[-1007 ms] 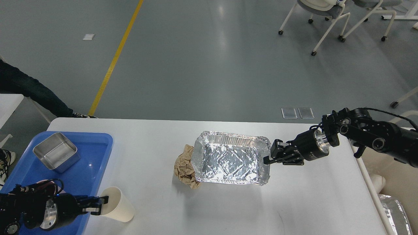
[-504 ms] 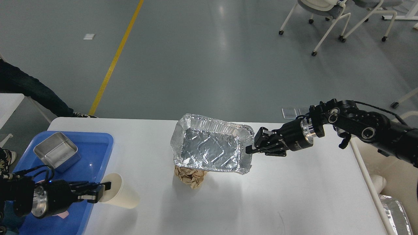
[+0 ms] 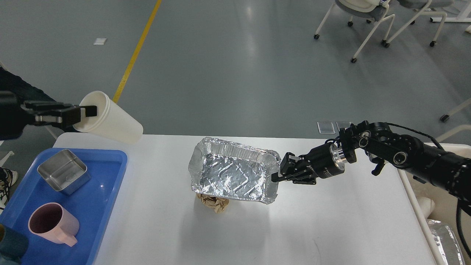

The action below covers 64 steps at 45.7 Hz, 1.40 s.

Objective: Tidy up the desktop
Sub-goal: 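Lift the paper cup with the left gripper and tip it over the foil tray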

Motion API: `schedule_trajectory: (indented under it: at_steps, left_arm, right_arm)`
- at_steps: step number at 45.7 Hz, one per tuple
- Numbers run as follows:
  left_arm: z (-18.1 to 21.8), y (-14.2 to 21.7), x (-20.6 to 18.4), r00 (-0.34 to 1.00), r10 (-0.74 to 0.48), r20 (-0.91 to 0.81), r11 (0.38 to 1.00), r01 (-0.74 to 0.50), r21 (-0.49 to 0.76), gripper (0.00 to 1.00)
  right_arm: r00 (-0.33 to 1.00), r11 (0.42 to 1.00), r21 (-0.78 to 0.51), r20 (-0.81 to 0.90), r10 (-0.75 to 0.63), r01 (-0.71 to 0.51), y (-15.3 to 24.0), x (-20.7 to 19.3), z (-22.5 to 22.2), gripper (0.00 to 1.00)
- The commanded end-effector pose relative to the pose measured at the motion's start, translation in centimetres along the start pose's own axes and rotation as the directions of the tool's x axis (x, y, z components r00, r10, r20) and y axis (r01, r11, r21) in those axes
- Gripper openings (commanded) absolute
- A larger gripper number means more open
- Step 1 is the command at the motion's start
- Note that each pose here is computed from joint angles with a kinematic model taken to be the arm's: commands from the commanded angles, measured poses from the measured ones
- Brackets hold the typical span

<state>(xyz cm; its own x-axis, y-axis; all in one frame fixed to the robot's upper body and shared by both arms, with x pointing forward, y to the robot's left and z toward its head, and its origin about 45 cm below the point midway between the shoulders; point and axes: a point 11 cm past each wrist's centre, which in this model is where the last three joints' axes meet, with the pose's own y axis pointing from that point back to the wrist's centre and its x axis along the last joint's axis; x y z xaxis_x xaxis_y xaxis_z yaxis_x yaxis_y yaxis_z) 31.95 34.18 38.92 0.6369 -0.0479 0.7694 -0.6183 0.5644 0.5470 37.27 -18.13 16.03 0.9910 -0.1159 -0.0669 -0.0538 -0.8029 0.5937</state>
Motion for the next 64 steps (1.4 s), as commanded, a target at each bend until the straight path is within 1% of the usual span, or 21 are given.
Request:
schedule_trajectory:
  at_steps: [1,5,12,16,22,31,37,46,57,64]
  left_arm:
    - [2.4,0.0,3.1,0.998,-0.004,0.059,1.0,0.006,-0.028,0.0]
    - [3.1,-1.5,3.2,0.998,-0.024,0.055,0.999,0.027,-0.047,0.0]
    - [4.0,-4.5,1.7,0.996,-0.073,0.049,0.994,0.077,-0.08,0.0]
    - [4.9,-6.0,1.6,0.994,-0.085,0.075,0.991,0.092,-0.094,0.0]
    - [7.8,-9.9,1.3,0.986,-0.118,0.116,0.975,0.137,-0.174,0.0]
    - [12.7,-16.8,-0.9,0.948,-0.187,0.259,0.952,0.239,-0.189,0.01]
    - [13.9,-19.7,-2.6,0.93,-0.22,0.296,0.943,0.28,-0.178,0.01]
    - [15.9,-22.4,-4.7,0.904,-0.243,0.351,0.931,0.319,-0.176,0.01]
    - [15.6,-23.0,-5.6,0.883,-0.26,0.391,0.933,0.334,-0.134,0.03]
    - [15.7,-23.5,-6.1,0.882,-0.245,0.402,0.939,0.32,-0.13,0.08]
  right_arm:
    - [1.0,1.0,-0.002,-0.002,-0.005,0.005,-0.1,-0.1,0.0,0.0]
    - [1.0,1.0,-0.002,-0.006,-0.005,0.005,-0.1,-0.1,-0.1,0.0]
    - [1.0,1.0,-0.003,-0.005,-0.009,0.009,-0.2,-0.2,0.0,0.0]
    - [1.0,1.0,-0.003,-0.005,-0.01,0.01,-0.2,-0.3,0.1,0.0]
    - [1.0,1.0,-0.002,-0.007,-0.006,0.006,-0.2,-0.2,0.0,0.0]
    - [1.0,1.0,0.002,-0.018,-0.011,0.011,-0.5,-0.2,-0.5,0.0]
    - [1.0,1.0,0.005,-0.02,-0.013,0.013,-0.5,-0.2,-0.7,0.0]
    - [1.0,1.0,0.007,-0.017,-0.01,0.01,-0.3,-0.2,-0.5,0.0]
    - [1.0,1.0,0.008,-0.019,-0.012,0.012,-0.4,-0.2,-0.6,0.0]
    - [1.0,1.0,0.009,-0.019,-0.013,0.013,-0.5,-0.2,-0.7,0.0]
